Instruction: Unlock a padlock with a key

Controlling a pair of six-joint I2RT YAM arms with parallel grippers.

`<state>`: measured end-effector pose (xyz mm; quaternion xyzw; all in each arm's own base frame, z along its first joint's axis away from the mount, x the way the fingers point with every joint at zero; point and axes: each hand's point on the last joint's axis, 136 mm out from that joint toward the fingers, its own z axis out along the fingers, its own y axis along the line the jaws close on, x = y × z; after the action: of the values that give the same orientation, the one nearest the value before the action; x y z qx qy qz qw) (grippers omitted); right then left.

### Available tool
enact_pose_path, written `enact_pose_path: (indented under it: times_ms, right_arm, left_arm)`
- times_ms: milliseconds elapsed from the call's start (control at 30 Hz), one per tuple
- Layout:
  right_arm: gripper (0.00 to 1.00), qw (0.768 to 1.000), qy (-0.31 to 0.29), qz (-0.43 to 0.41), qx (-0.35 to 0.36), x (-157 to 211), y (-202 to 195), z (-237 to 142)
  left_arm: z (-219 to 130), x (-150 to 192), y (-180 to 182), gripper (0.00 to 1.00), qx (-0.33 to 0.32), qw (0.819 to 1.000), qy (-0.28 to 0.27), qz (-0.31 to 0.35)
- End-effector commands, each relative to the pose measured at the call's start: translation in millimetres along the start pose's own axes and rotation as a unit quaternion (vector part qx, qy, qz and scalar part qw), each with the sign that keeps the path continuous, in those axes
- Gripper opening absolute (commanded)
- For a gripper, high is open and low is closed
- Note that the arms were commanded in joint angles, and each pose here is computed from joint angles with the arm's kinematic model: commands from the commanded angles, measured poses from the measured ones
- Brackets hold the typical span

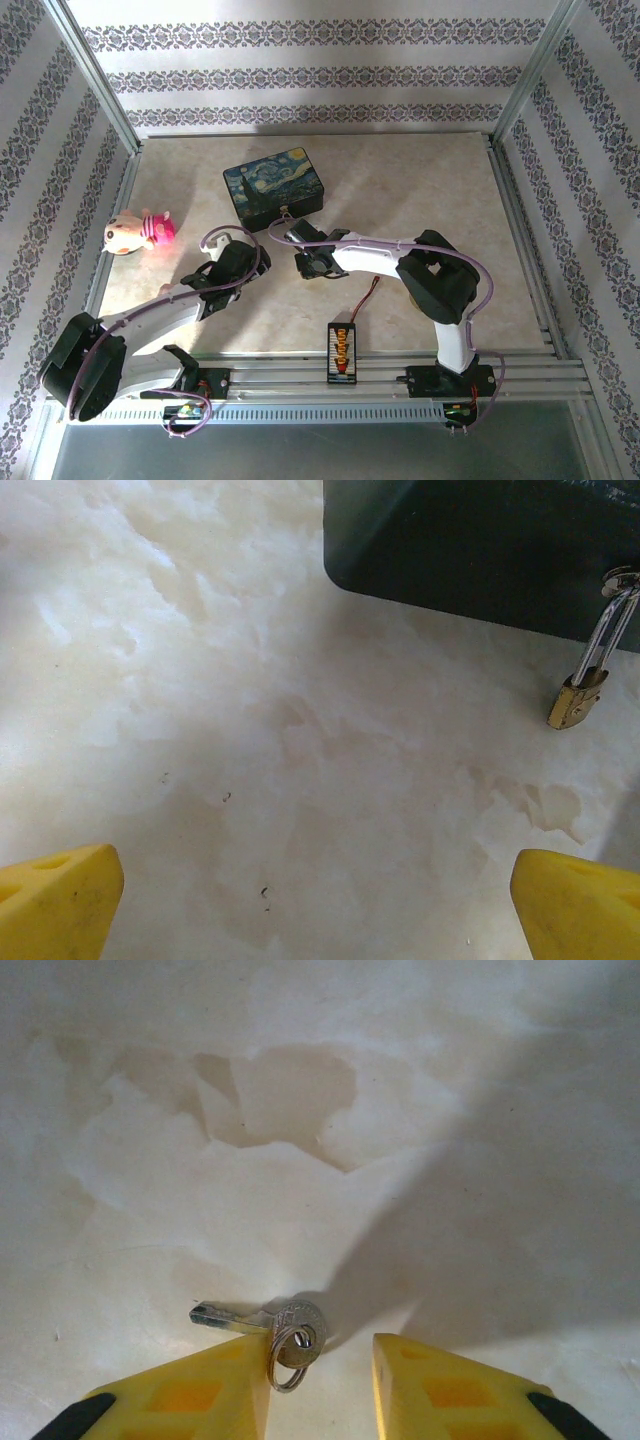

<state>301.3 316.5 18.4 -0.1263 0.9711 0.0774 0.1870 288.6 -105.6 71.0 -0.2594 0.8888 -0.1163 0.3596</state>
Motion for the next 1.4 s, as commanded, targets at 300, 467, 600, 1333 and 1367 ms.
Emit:
enact_pose_path:
  times_ms: [300,467,600,1333,1367]
  right_arm:
    - [0.01,1.0,0.002,-0.005,-0.004,0,5,0]
    - [0.0,1.0,-0.018,-0.004,-0.018,-3,4,-12]
    - [0.0,0.999,-0.027,0.007,-0.041,-7,5,-21]
    - [0.0,0.984,-0.073,0.081,-0.138,-24,2,-60]
    - [0.0,0.984,-0.074,0.081,-0.138,-24,1,-61]
  left_arm:
    - [6,2,-11,1.0,0.034,0.999,0.012,-0.018]
    - [7,3,-17,0.97,0.05,0.998,0.019,-0.016]
    - [7,4,-31,0.87,0.08,0.996,0.027,-0.003]
    - [9,37,-133,0.5,0.308,0.941,0.136,0.039]
    - [9,37,-134,0.5,0.312,0.939,0.137,0.037]
